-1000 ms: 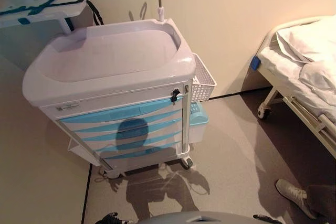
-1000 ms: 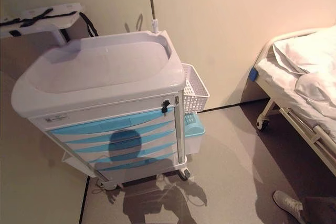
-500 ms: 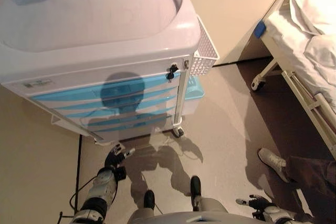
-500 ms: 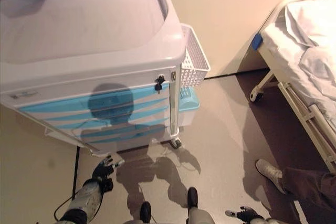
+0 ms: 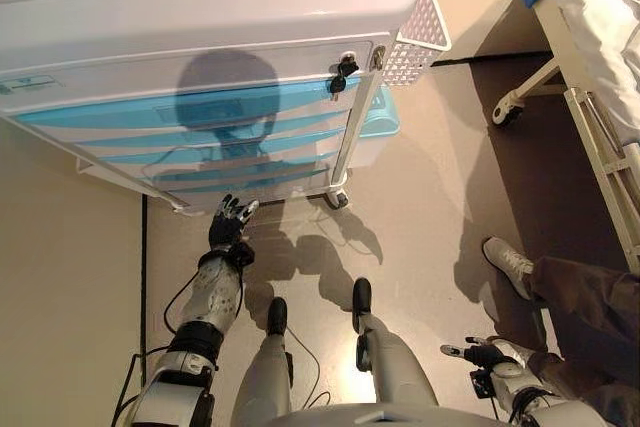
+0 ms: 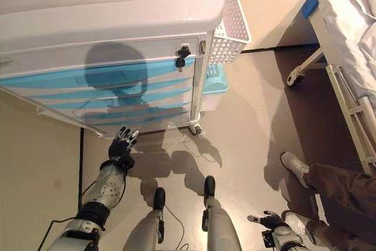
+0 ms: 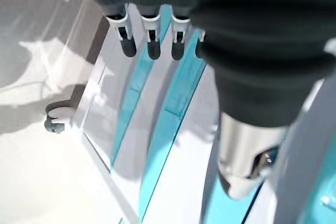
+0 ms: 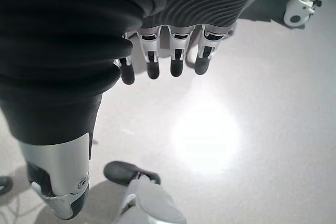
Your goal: Open the drawer and pick up the medicine
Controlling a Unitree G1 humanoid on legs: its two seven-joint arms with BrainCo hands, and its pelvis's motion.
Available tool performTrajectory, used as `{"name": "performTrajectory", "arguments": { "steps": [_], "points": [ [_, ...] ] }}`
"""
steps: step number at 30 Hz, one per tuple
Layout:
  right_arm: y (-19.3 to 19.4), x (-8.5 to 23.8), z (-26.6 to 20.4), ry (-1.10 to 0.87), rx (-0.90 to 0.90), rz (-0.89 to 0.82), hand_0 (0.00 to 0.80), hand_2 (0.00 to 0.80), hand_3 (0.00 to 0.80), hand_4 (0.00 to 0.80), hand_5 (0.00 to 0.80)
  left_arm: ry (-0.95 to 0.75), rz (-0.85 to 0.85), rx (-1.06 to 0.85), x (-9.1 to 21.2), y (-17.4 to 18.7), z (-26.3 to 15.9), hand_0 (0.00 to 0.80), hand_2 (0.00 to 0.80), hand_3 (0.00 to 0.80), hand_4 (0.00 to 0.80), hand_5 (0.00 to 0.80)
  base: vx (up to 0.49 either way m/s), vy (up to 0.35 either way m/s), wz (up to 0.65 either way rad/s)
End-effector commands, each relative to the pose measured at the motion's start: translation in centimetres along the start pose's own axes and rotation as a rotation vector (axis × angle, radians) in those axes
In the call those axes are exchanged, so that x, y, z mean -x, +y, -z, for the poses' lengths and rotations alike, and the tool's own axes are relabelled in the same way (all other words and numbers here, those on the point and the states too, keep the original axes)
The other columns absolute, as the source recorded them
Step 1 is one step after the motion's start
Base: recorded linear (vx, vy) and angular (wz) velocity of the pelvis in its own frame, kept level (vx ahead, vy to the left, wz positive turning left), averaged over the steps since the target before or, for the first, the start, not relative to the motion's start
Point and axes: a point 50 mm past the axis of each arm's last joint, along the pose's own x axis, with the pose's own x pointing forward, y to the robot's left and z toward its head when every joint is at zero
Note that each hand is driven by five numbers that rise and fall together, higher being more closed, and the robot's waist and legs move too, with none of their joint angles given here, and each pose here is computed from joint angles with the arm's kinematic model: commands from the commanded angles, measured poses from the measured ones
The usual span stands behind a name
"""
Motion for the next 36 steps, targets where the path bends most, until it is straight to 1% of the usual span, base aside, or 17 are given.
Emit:
{"name": "performTrajectory", "arguments": {
  "steps": [1, 6, 12, 18, 26, 36],
  "points": [
    [-0.1, 0.1, 0.8, 0.008, 0.025, 0.008, 0.000, 0.000, 0.000, 0.000, 0.000, -0.161, 0.062, 0.104, -0.5, -1.3, -3.4, 0.000, 0.000, 0.000, 0.000, 0.000, -0.018, -0.006, 0.05],
    [0.4, 0.1, 0.2, -0.014, 0.030, -0.005, 0.000, 0.000, 0.000, 0.000, 0.000, -0.182, 0.106, 0.148, -0.7, -2.5, -4.0, 0.000, 0.000, 0.000, 0.000, 0.000, -0.002, -0.002, 0.01],
    [0.7, 0.0, -0.5, -0.037, 0.034, -0.011, 0.000, 0.000, 0.000, 0.000, 0.000, -0.213, 0.192, 0.191, -0.9, -4.9, -4.9, 0.000, 0.000, 0.000, 0.000, 0.000, -0.007, -0.003, 0.02],
    [1.1, 0.0, -1.4, -0.069, 0.029, -0.020, 0.000, 0.000, 0.000, 0.000, 0.000, -0.235, 0.243, 0.232, -1.1, -6.5, -5.7, 0.000, 0.000, 0.000, 0.000, 0.000, -0.002, -0.003, 0.03],
    [1.6, 0.0, -2.2, -0.097, 0.032, -0.037, 0.000, 0.000, 0.000, 0.000, 0.000, -0.268, 0.270, 0.289, -1.3, -7.3, -6.9, 0.000, 0.000, 0.000, 0.000, 0.000, 0.000, 0.000, 0.00],
    [1.7, 0.0, -2.6, -0.113, 0.040, -0.043, 0.000, 0.000, 0.000, 0.000, 0.000, -0.292, 0.289, 0.298, -1.3, -7.5, -7.6, 0.000, 0.000, 0.000, 0.000, 0.000, 0.000, 0.000, 0.00]
  ]
}}
